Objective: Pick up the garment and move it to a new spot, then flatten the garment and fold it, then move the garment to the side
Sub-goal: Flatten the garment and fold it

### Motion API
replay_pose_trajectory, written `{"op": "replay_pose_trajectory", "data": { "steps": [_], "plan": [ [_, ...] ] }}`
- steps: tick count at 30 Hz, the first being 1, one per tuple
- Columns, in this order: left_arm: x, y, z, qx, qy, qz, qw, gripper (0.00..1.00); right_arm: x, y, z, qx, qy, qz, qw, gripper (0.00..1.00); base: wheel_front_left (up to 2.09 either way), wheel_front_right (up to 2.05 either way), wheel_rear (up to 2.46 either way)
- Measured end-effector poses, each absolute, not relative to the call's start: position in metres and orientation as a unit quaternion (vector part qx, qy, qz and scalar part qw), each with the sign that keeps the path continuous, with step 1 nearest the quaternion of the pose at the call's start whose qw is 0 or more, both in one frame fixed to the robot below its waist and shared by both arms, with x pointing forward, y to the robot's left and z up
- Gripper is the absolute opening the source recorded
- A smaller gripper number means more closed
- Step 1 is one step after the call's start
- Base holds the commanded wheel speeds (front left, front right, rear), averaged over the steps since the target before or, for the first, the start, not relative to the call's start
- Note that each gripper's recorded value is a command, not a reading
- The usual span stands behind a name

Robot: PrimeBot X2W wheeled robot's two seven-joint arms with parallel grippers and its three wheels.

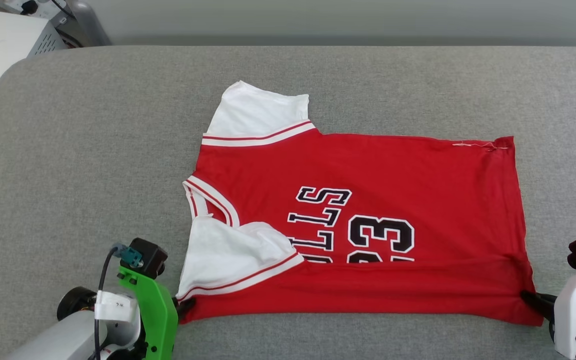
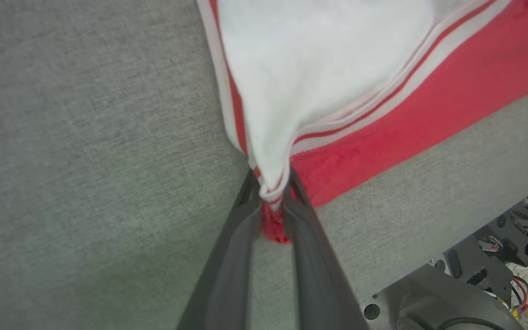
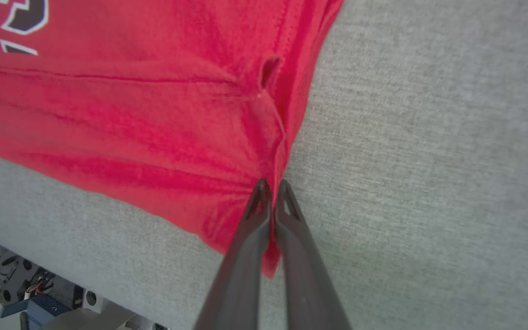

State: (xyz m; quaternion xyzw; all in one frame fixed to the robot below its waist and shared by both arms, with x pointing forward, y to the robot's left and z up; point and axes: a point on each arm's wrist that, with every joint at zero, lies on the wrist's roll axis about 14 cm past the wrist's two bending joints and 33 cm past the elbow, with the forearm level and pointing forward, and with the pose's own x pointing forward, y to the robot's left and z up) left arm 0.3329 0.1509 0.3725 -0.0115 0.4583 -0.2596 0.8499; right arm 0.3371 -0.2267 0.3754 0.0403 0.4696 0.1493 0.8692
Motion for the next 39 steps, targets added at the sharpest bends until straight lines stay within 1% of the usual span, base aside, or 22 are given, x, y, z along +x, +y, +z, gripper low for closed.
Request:
{"op": "replay_pose_trajectory", "data": {
  "steps": [4,5,6,7,11,14,17,19,22,26,29,32,35,39],
  "plan": [
    [0.333,0.155,0.364,-0.012,0.467,-0.254,0.847,0.0,0.34,-0.225,0.369,0.046,0.47,0.146,0.869,0.0,0.0,0.0,0.0],
    [0.335,0.156,0.365,-0.014,0.463,-0.252,0.85,0.54,0.342,-0.224,0.371,0.048,0.463,0.146,0.873,0.41,0.0,0.0,0.0],
    [0.337,0.157,0.367,-0.015,0.456,-0.25,0.854,1.0,0.344,-0.223,0.373,0.049,0.453,0.146,0.878,0.98,0.0,0.0,0.0],
    [0.34,0.157,0.369,-0.016,0.448,-0.248,0.859,1.0,0.346,-0.223,0.376,0.048,0.443,0.146,0.883,1.0,0.0,0.0,0.0],
    [0.362,0.167,0.394,-0.011,0.396,-0.236,0.888,1.0,0.365,-0.219,0.402,0.052,0.368,0.149,0.916,1.0,0.0,0.0,0.0],
    [0.396,0.175,0.435,0.002,0.322,-0.226,0.919,1.0,0.387,-0.222,0.438,0.045,0.278,0.142,0.949,1.0,0.0,0.0,0.0],
    [0.433,0.179,0.476,0.03,0.245,-0.217,0.944,1.0,0.407,-0.226,0.472,0.043,0.189,0.129,0.972,1.0,0.0,0.0,0.0],
    [0.456,0.178,0.501,0.034,0.199,-0.213,0.956,1.0,0.417,-0.225,0.491,0.04,0.137,0.122,0.982,1.0,0.0,0.0,0.0],
    [0.485,0.177,0.527,0.064,0.148,-0.209,0.964,1.0,0.428,-0.224,0.509,0.037,0.079,0.112,0.99,1.0,0.0,0.0,0.0],
    [0.526,0.16,0.558,0.094,0.09,-0.225,0.966,1.0,0.44,-0.221,0.52,0.034,0.035,0.102,0.994,1.0,0.0,0.0,0.0],
    [0.554,0.145,0.568,0.107,0.079,-0.242,0.961,1.0,0.447,-0.217,0.517,0.033,0.028,0.102,0.994,1.0,0.0,0.0,0.0],
    [0.582,0.132,0.567,0.105,0.098,-0.254,0.957,1.0,0.455,-0.214,0.512,0.033,0.028,0.102,0.994,1.0,0.0,0.0,0.0],
    [0.606,0.123,0.554,0.102,0.144,-0.257,0.95,1.0,0.462,-0.213,0.503,0.027,0.033,0.102,0.994,1.0,0.0,0.0,0.0],
    [0.627,0.121,0.513,0.096,0.255,-0.25,0.929,1.0,0.468,-0.211,0.487,0.025,0.05,0.104,0.993,1.0,0.0,0.0,0.0]
  ]
}}
